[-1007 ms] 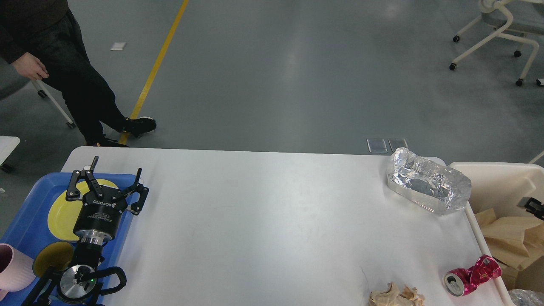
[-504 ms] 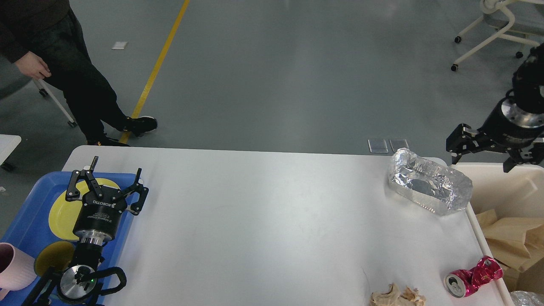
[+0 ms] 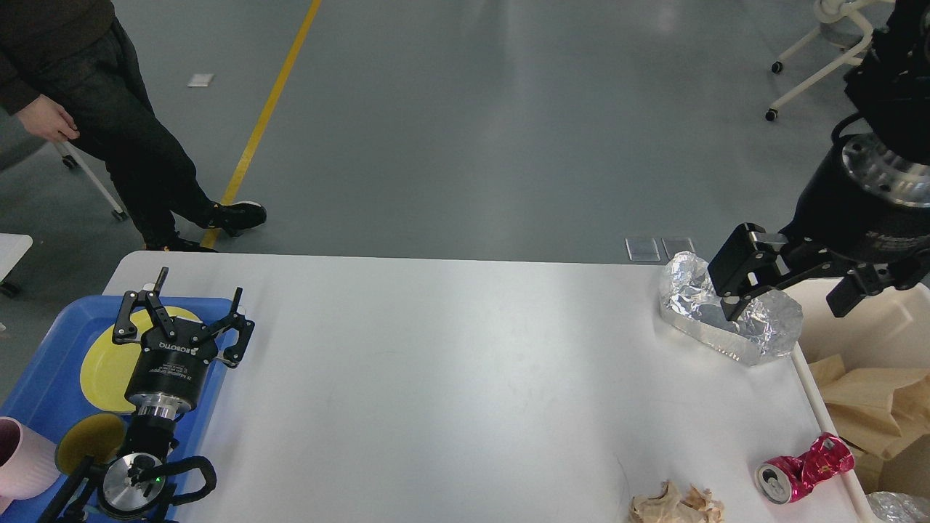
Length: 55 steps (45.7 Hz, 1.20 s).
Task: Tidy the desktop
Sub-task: 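Move the right gripper over the clear plastic container and lower, then grasp the clear plastic container with the right gripper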
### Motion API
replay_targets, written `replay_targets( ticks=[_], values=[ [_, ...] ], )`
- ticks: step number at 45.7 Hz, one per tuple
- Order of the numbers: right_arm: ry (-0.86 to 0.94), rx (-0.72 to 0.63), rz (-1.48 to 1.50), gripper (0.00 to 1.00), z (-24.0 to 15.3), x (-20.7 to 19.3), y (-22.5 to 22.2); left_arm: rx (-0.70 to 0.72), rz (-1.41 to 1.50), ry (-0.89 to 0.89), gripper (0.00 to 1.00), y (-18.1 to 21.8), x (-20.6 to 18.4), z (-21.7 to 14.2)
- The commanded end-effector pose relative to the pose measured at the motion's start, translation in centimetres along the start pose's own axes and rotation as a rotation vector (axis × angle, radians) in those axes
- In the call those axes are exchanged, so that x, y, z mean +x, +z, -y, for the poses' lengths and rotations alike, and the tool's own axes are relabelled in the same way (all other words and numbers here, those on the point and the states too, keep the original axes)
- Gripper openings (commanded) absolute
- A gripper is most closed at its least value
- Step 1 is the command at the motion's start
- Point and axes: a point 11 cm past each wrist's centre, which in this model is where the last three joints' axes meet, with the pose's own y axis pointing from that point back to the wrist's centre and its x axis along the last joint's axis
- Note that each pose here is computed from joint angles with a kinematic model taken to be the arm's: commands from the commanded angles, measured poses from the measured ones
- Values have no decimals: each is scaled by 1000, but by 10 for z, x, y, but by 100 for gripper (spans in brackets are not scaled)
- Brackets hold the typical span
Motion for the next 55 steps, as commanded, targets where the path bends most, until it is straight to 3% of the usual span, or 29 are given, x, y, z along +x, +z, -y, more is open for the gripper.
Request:
replay_targets(
  ticks=[1,6,12,16,27,42,50,55],
  values=[
    [31,-1,17,98,7,4,2,0,0,-1,96,0,0,0],
    [54,-4,36,90,14,9,7,0,0,-1,96,0,0,0],
    [94,-9,81,91,38,31,18,1,0,-1,96,0,0,0],
    [151,-21,149,96,71,61,35,2,1,-1,96,0,0,0],
    [189,-2,233,94,159,101,62,1,0,-1,96,0,0,0],
    [309,-245,-32,92,297,97,87,1,0,-1,96,0,0,0],
    [404,-153,-229,92,328,92,89,1,1,-1,96,0,0,0],
    [455,-202,-331,92,334,92,103,0,0,-1,96,0,0,0]
  ],
)
